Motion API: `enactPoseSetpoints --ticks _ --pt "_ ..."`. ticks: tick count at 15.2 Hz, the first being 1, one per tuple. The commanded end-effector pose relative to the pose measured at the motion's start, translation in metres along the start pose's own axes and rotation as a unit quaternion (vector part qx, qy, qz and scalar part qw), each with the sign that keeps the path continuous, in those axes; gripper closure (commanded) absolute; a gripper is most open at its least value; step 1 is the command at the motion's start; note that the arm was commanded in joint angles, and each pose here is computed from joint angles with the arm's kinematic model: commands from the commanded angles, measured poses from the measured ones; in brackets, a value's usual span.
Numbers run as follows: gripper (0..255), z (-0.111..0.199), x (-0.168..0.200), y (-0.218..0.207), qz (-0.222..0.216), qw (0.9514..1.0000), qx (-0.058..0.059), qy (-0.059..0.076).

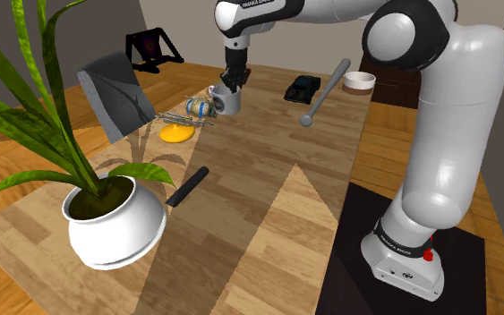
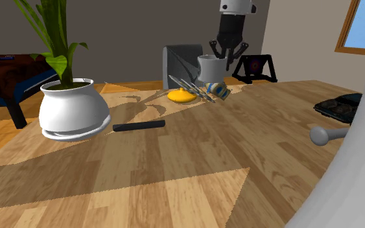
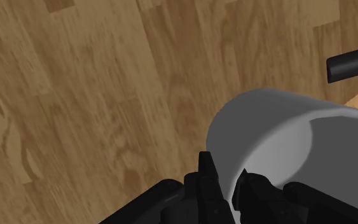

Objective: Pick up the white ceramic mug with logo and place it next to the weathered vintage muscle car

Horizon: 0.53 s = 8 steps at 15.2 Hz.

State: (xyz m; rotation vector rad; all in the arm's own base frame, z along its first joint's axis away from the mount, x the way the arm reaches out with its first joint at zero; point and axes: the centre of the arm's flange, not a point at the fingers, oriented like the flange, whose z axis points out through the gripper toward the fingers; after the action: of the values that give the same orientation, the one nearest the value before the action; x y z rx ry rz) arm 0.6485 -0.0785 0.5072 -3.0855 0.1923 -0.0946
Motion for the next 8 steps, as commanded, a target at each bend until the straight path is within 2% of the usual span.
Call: enactPoseSetpoints --ticks 1,8 --pt "255 -0.001 -0.012 0.024 -0.001 1.0000 0.000 0.000" --pt "255 -0.007 -0.044 0.110 -0.001 1.0000 0.000 0.000"
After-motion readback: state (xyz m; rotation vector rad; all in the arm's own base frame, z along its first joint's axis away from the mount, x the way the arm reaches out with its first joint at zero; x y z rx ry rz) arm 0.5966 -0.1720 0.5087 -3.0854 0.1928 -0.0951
